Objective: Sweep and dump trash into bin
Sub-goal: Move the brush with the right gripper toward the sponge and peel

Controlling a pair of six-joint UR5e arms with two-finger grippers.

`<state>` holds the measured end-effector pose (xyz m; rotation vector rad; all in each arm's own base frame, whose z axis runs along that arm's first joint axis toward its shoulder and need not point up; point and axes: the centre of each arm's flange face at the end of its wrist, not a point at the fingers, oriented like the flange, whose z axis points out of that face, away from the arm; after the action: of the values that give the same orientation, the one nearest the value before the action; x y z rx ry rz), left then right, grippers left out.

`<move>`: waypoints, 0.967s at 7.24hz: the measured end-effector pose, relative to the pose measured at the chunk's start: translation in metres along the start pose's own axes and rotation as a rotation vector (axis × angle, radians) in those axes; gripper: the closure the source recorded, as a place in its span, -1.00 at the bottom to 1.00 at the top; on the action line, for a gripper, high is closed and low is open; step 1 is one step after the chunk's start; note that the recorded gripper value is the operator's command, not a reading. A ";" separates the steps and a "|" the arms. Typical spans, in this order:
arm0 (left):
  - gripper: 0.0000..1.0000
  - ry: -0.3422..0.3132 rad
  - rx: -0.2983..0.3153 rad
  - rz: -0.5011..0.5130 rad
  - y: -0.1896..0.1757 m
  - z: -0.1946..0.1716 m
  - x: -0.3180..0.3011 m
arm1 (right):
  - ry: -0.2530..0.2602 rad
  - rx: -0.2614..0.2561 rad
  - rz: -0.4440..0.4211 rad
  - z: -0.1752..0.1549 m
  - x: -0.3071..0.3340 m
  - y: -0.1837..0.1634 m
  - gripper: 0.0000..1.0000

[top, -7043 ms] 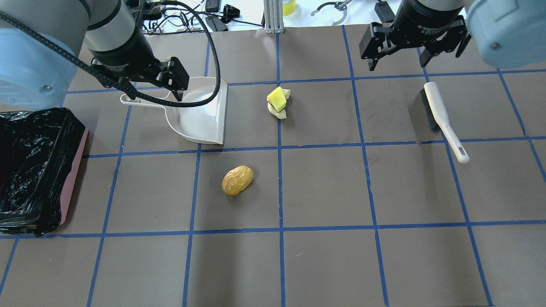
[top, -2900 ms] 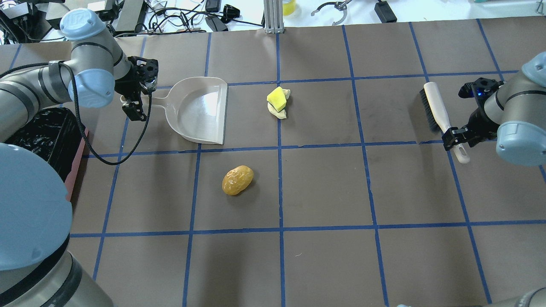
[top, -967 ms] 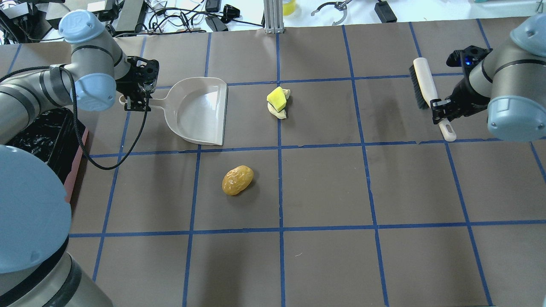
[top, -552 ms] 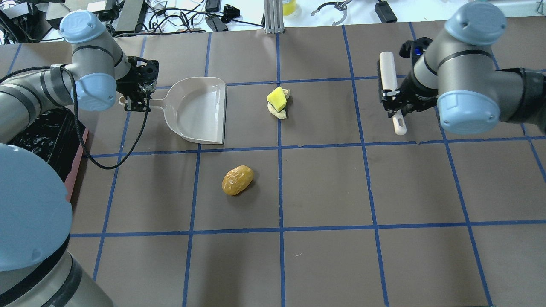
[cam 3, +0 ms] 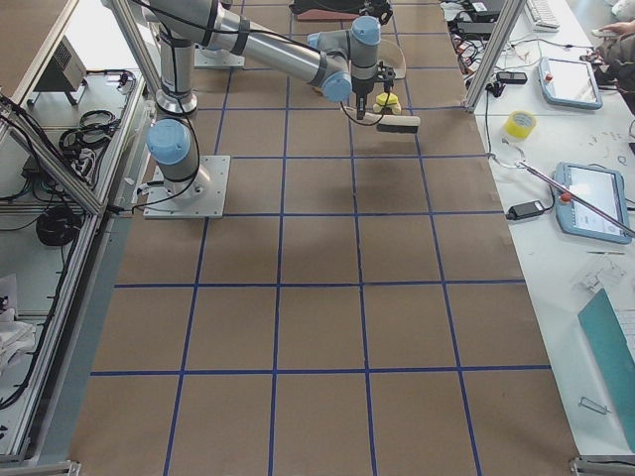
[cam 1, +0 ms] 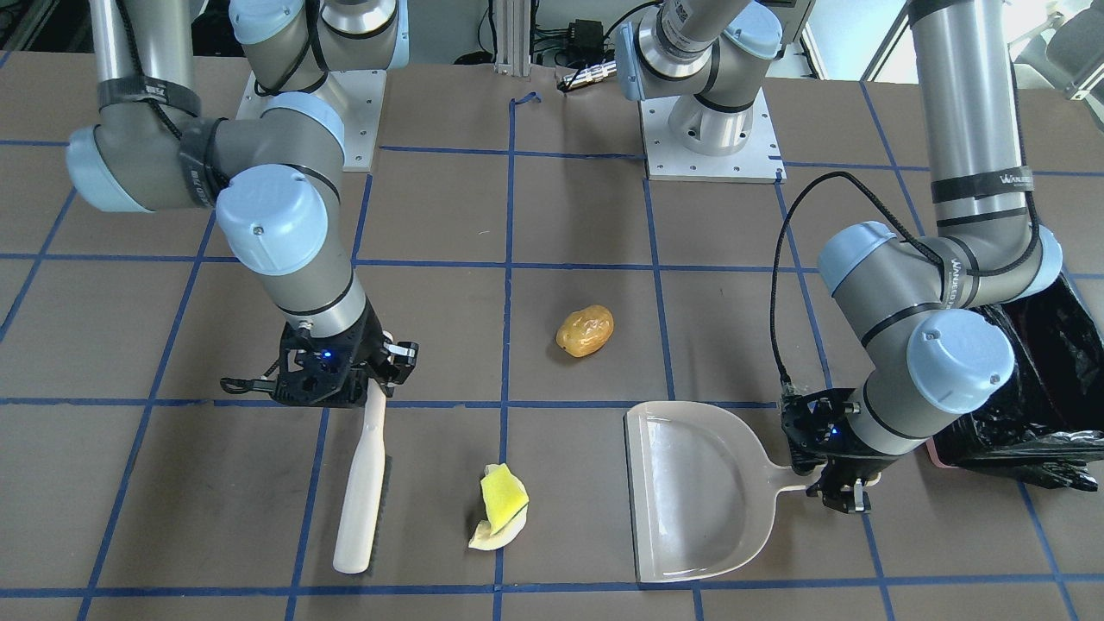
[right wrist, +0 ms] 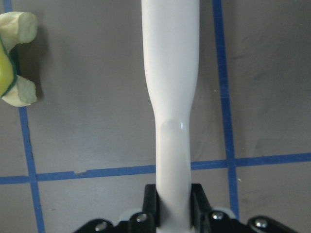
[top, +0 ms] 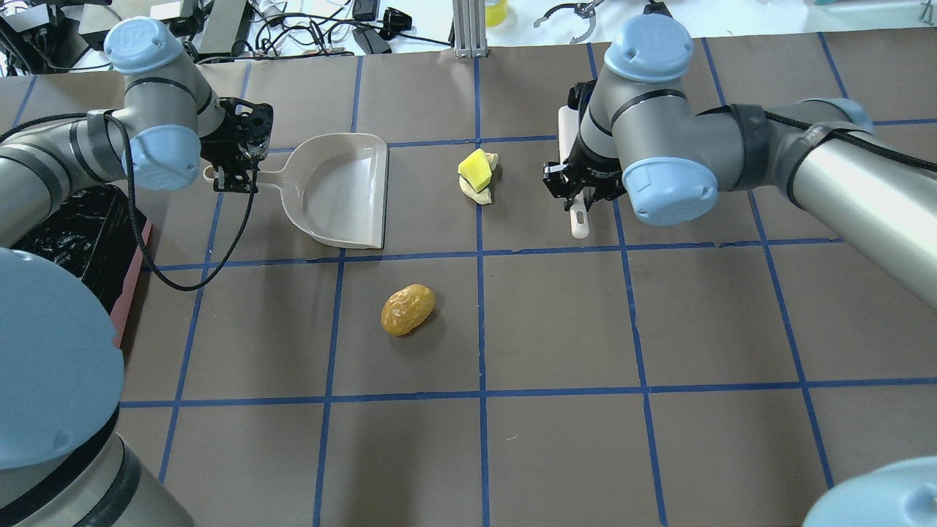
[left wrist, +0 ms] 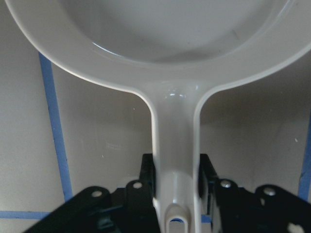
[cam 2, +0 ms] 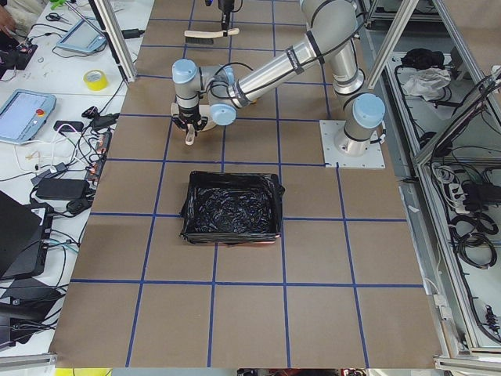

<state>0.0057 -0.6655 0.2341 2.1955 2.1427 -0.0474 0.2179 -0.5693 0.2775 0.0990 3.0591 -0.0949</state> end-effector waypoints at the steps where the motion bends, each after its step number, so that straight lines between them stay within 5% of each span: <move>1: 1.00 0.001 -0.001 -0.010 -0.002 0.000 0.000 | -0.003 -0.006 0.000 0.012 -0.018 -0.003 1.00; 7: 1.00 0.009 -0.029 -0.036 -0.003 0.000 0.001 | -0.032 0.016 0.081 0.049 -0.106 0.000 1.00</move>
<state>0.0027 -0.6648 0.2335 2.1460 2.1731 -0.0086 0.3266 -0.5790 0.2377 0.2194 3.0179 -0.1155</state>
